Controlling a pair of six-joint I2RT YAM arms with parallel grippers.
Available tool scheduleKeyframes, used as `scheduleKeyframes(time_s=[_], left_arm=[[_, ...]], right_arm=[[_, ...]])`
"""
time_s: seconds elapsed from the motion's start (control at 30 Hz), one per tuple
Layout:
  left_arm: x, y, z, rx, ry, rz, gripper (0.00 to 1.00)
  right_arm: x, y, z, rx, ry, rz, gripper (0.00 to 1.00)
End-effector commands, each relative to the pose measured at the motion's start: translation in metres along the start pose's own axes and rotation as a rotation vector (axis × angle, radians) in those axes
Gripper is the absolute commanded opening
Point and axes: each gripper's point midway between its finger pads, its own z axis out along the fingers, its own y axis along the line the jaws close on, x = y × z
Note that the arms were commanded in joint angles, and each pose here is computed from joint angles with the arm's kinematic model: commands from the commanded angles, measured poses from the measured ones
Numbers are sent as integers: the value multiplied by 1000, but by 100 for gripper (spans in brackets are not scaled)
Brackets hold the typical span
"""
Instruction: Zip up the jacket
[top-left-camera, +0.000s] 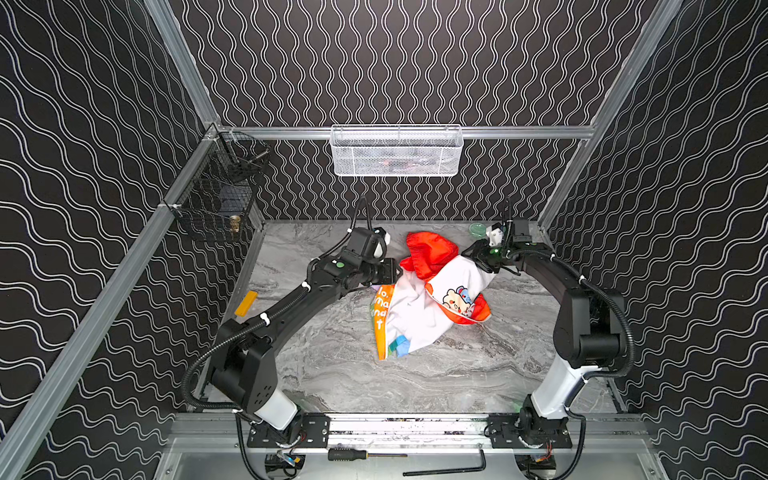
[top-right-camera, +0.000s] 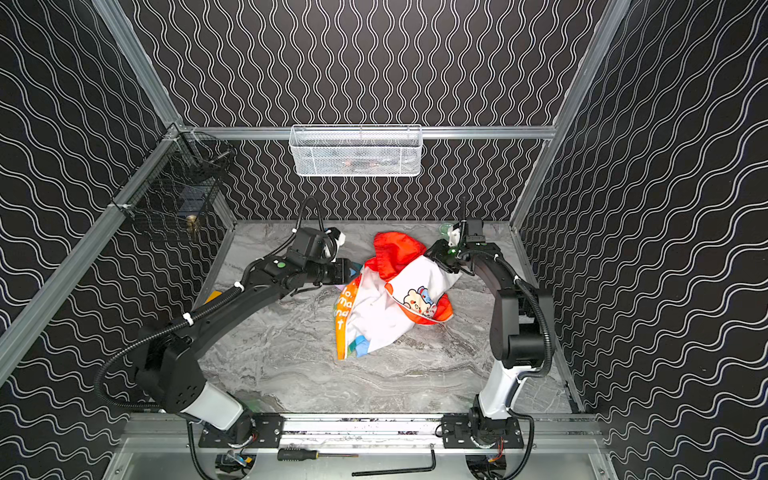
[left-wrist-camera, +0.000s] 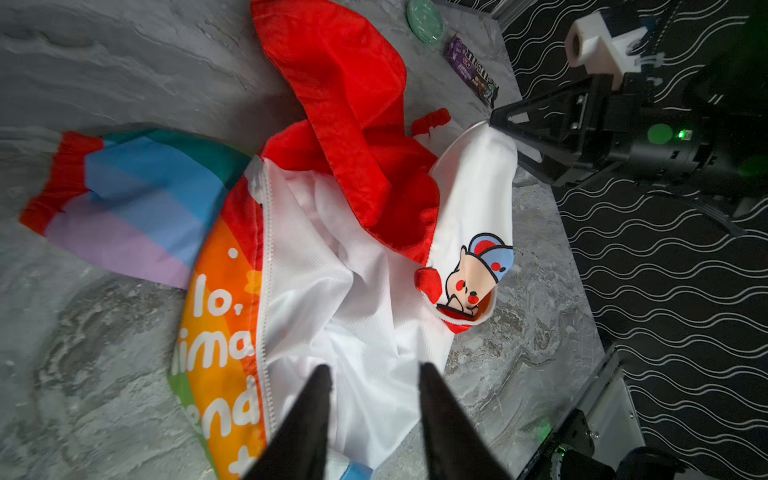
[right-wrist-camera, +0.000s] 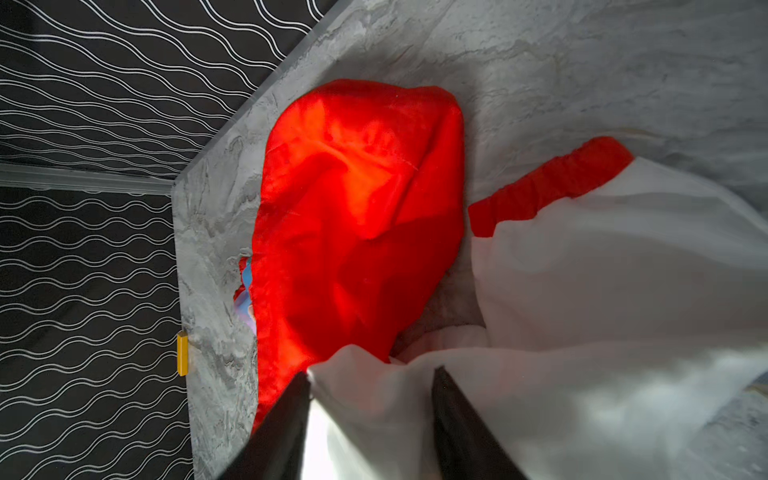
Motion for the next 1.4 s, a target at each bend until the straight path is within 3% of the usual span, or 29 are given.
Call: scheduleKeyframes(time_s=[0.0,0.13,0.3,0.7,0.8,0.97,1.07,1.17,1.37], left_arm=[[6,-19,12,110,5,-57,56],[27,-38,35,182,48,-94,64],[44,-55,65,246,94,-124,64],[45,-49,104,219,128,-120,60],[42,-50,111,213,135,-106,52],[38,-52,116,216,134,-104,17],[36,-52,116,214,128,-100,6],[34,-52,115,212,127,-97,0],[28,-50,110,199,115,-90,0]], right_arm=[[1,-10,-11,61,-32,-27,60],[8,-27,-30,112,-77,-12,65],[27,-53,-50,136,-102,38,65],[89,-115,-55,169,-47,166,51],[102,-119,-48,148,-19,186,51],[113,-119,-39,103,9,213,54],[117,-117,-35,73,19,229,52],[122,-116,-29,39,37,251,41],[123,-111,-29,4,41,268,11]])
